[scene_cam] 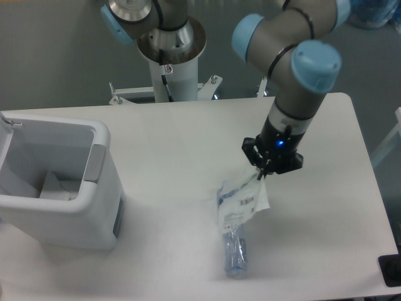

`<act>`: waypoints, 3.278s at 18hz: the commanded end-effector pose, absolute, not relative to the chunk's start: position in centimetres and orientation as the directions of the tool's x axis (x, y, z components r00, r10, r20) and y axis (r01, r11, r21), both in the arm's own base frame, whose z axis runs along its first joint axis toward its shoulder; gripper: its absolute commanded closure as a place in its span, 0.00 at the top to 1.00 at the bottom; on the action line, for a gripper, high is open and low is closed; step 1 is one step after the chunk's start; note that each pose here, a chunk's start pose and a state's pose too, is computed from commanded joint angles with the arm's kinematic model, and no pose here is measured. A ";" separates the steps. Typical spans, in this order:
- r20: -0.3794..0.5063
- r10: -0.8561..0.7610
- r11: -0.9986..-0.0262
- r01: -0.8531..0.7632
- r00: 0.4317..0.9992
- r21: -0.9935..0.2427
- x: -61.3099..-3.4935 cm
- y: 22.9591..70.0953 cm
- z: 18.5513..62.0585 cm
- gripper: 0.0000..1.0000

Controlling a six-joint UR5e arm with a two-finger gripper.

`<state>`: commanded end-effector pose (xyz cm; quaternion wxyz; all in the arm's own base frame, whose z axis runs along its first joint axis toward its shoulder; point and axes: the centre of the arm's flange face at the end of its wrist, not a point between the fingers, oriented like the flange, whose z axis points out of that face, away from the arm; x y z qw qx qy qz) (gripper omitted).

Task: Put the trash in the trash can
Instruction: 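Lift the packet and carry it over the trash bin, then lower the packet into the bin and open the gripper, then move the open gripper back over the clear water bottle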

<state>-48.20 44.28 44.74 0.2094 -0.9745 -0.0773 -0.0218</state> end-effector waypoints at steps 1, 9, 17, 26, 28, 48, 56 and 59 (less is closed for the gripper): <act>0.077 0.156 -0.885 0.174 0.985 -0.432 -47.8 44.3 46.2 0.00; 0.132 0.130 -0.754 0.184 0.983 -0.630 -42.1 44.5 55.4 0.00; 0.181 -0.008 -0.659 0.130 0.984 -0.741 -33.1 45.8 60.7 0.00; 0.165 -0.221 -0.661 -0.023 0.961 -0.750 -23.2 51.8 56.2 0.00; 0.171 -0.249 -0.664 -0.039 0.953 -0.747 -21.8 52.7 55.9 0.00; 0.150 -0.176 -0.672 -0.008 0.973 -0.740 -27.1 51.5 52.8 1.00; 0.195 0.066 -0.749 0.177 0.979 -0.638 -40.2 47.4 46.0 1.00; 0.197 0.137 -0.784 0.228 0.971 -0.577 -43.6 46.6 43.2 1.00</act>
